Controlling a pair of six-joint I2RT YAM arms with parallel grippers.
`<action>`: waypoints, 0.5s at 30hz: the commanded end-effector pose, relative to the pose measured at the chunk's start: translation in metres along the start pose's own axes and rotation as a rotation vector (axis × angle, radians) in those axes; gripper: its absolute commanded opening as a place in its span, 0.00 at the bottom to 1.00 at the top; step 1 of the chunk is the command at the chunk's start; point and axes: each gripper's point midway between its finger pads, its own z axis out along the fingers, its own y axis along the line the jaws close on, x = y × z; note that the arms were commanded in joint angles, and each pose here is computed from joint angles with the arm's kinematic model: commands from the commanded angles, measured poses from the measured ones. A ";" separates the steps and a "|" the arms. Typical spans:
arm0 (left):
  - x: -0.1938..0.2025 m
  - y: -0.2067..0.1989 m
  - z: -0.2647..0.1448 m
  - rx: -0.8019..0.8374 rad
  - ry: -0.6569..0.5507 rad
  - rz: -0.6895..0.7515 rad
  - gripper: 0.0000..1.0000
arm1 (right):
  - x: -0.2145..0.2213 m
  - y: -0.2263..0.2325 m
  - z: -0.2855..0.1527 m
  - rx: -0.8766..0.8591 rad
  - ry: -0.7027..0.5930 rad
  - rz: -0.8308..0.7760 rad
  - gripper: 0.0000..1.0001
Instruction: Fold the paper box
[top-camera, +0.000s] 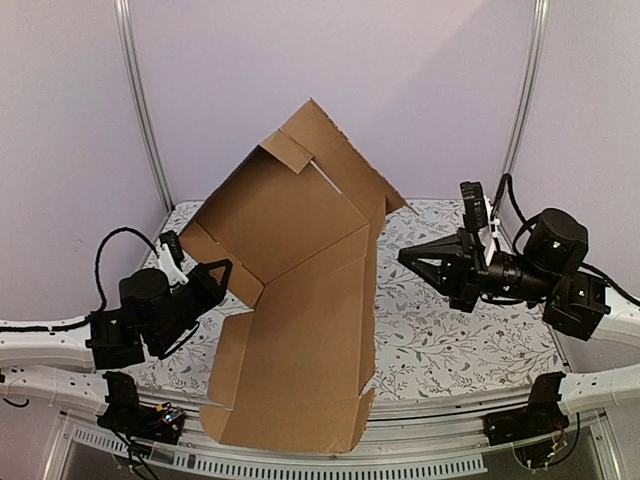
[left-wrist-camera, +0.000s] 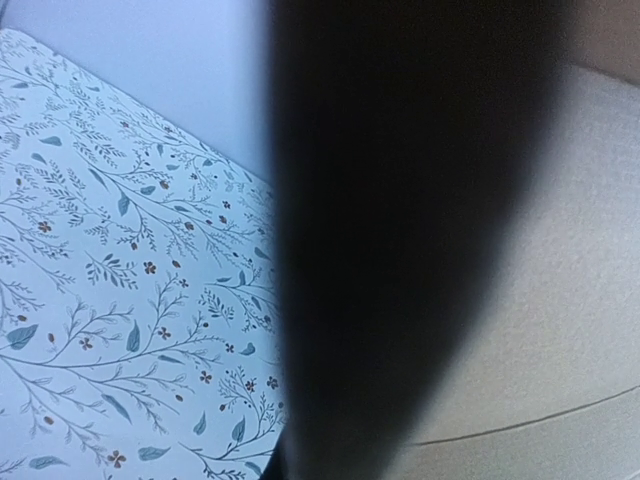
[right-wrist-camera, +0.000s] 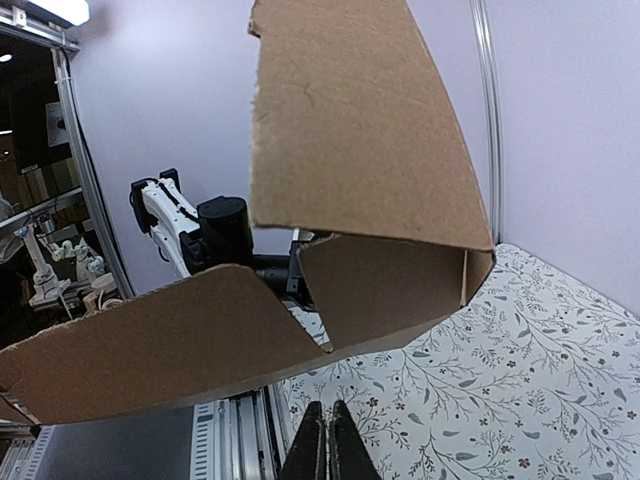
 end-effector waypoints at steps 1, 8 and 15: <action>0.001 0.005 0.001 -0.006 0.010 -0.023 0.00 | -0.030 0.009 0.007 -0.044 -0.084 -0.049 0.02; 0.002 0.003 0.002 0.006 0.022 -0.024 0.00 | -0.038 0.007 0.021 -0.053 -0.111 -0.062 0.02; 0.007 0.002 0.004 0.012 0.040 -0.015 0.00 | -0.045 0.005 0.032 -0.063 -0.135 -0.075 0.02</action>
